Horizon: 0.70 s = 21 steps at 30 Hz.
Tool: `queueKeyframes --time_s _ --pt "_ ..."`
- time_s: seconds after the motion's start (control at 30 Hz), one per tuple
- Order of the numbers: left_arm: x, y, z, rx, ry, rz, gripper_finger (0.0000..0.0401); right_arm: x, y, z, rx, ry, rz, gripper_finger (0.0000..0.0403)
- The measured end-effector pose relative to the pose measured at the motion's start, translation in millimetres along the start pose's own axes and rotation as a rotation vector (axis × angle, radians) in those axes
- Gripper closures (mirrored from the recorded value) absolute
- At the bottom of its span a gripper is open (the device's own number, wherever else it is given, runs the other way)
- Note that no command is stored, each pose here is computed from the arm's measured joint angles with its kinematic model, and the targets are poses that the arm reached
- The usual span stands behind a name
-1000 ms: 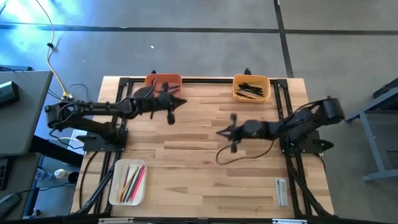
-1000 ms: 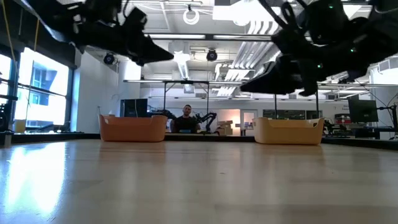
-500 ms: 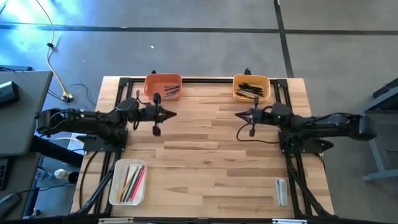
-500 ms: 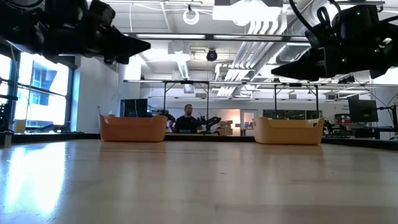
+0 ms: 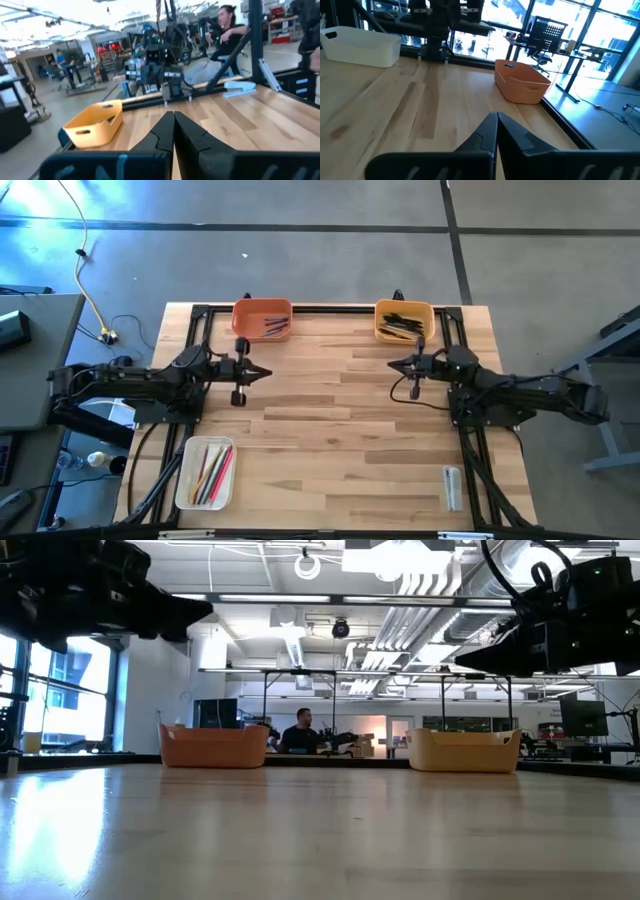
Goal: Sort crayons/erasers/pens/pencils in bins
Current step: Return to Home Position
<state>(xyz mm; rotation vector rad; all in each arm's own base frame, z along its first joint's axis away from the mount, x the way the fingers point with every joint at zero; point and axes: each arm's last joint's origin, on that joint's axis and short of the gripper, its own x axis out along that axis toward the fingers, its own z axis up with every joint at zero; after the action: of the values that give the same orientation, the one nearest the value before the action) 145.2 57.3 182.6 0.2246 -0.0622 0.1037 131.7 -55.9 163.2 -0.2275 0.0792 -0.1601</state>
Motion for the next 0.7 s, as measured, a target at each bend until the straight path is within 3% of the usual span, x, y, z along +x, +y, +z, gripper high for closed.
queueKeyframes --time_s 0.7 --pt "-23.8 -8.9 2.8 0.009 -0.09 -0.065 0.04 -19.5 -6.6 5.3 -0.003 -0.081 -0.05 0.0403"
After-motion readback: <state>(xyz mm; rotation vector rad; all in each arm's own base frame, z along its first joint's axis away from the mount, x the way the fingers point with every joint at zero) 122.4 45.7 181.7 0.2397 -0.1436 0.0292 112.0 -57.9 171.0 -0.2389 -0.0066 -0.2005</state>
